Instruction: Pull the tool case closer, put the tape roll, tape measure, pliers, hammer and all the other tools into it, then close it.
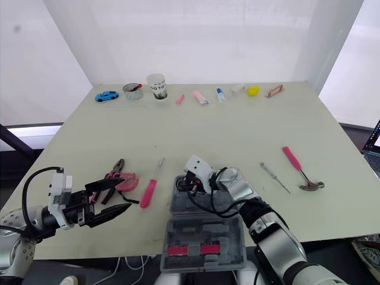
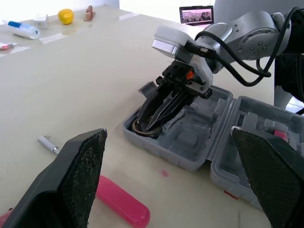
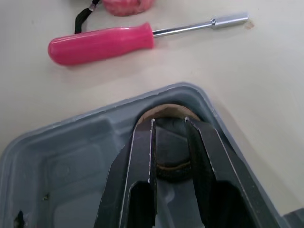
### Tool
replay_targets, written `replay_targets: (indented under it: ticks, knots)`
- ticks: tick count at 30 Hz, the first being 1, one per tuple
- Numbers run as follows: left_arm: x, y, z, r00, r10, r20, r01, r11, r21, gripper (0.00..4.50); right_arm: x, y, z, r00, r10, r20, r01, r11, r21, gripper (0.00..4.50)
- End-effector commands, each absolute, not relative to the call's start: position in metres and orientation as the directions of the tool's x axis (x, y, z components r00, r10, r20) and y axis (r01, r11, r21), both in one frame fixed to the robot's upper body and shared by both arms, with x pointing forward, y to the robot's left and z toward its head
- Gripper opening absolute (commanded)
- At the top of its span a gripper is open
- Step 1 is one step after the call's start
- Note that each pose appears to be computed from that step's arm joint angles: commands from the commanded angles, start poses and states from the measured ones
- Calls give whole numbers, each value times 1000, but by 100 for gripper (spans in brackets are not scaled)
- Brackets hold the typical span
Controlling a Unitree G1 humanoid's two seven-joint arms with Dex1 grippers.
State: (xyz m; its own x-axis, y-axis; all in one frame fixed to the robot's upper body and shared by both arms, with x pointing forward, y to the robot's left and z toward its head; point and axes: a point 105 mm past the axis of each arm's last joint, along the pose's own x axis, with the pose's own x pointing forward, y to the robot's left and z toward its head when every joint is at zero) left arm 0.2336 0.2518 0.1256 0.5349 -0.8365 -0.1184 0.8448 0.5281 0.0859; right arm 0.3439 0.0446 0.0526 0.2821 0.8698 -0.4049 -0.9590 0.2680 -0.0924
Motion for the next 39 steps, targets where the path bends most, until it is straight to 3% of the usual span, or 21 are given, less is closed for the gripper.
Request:
replay_targets:
  ticks: [1, 10, 14, 20, 23, 31, 36, 38, 39]
  knots:
    - [233, 254, 133, 531, -838, -126, 847, 519, 113, 450, 345, 44, 51, 291, 866, -407, -956, 276, -96, 103]
    - [234, 254, 133, 539, -834, -121, 842, 529, 106, 450, 347, 48, 110, 304, 932, -197, -951, 285, -116, 103]
    - [236, 254, 133, 560, -821, -109, 828, 551, 104, 450, 341, 29, 132, 335, 938, -86, -940, 326, -103, 103]
    - [239, 257, 128, 625, -775, -90, 780, 619, 92, 450, 332, -31, 145, 469, 883, 22, -874, 468, -127, 103]
    - [239, 266, 120, 681, -726, -92, 732, 678, 72, 450, 325, -84, 153, 595, 795, 115, -784, 606, -131, 103]
    - [235, 287, 104, 773, -626, -102, 633, 772, 56, 450, 292, -176, 135, 798, 596, 91, -592, 803, -75, 103]
    - [229, 303, 95, 824, -556, -112, 563, 825, 48, 450, 262, -228, 116, 895, 442, 57, -439, 897, -56, 346]
    - [226, 310, 90, 839, -529, -128, 539, 841, 51, 450, 249, -246, 110, 923, 381, 50, -379, 924, -45, 430]
    - [223, 316, 86, 851, -508, -137, 518, 854, 51, 450, 238, -256, 104, 937, 347, 34, -345, 937, -47, 441]
